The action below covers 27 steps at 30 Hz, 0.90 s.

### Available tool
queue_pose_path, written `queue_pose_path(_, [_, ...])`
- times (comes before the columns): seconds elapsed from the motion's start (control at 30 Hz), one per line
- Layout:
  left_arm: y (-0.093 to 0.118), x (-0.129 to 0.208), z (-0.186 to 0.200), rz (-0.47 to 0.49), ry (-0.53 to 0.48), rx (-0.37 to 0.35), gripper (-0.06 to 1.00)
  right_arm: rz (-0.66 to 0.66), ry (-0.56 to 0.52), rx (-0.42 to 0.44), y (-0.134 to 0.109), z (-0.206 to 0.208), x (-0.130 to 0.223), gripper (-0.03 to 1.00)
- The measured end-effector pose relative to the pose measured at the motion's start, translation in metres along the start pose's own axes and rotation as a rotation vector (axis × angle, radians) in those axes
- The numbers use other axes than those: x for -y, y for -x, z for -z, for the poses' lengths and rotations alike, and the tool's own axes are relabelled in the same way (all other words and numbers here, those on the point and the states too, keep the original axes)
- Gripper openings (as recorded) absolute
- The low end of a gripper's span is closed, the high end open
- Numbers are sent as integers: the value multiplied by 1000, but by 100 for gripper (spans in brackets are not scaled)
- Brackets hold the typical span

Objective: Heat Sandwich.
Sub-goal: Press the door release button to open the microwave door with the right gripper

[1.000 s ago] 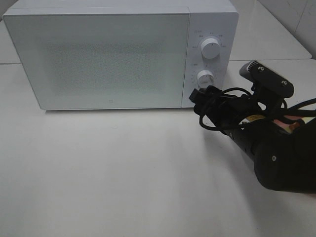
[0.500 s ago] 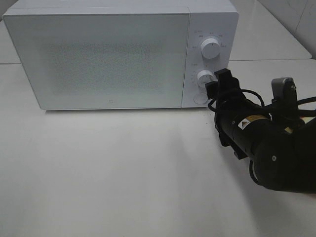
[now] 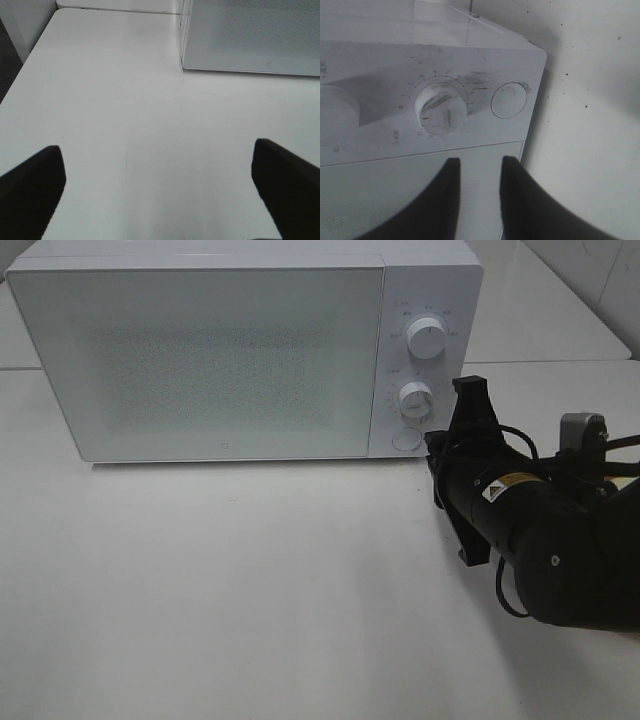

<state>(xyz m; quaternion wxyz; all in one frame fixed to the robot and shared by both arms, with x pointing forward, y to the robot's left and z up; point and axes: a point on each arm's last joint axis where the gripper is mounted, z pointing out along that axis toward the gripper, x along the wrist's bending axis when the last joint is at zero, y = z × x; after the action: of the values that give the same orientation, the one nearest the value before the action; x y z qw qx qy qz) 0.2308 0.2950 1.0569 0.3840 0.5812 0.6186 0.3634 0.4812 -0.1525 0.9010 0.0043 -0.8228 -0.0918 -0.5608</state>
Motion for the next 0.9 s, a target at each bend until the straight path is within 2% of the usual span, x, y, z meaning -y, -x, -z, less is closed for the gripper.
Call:
queue_pose_path(0.03, [0, 0, 0, 0, 0, 0, 95, -2, 1, 1, 0, 0, 0, 18])
queue_pose_path(0.07, [0, 0, 0, 0, 0, 0, 95, -2, 1, 1, 0, 0, 0, 18])
queue_pose_path(0.1, [0, 0, 0, 0, 0, 0, 95, -6, 4, 1, 0, 0, 0, 8])
queue_pose_path(0.2, [0, 0, 0, 0, 0, 0, 95, -6, 4, 1, 0, 0, 0, 1])
queue_pose_path(0.43, [0, 0, 0, 0, 0, 0, 95, -19, 18, 10, 1, 0, -2, 1])
queue_pose_path(0.63, [0, 0, 0, 0, 0, 0, 95, -57, 47, 85, 4, -8, -13, 1])
queue_pose_path(0.9, [0, 0, 0, 0, 0, 0, 95, -75, 48, 112, -3, -22, -23, 1])
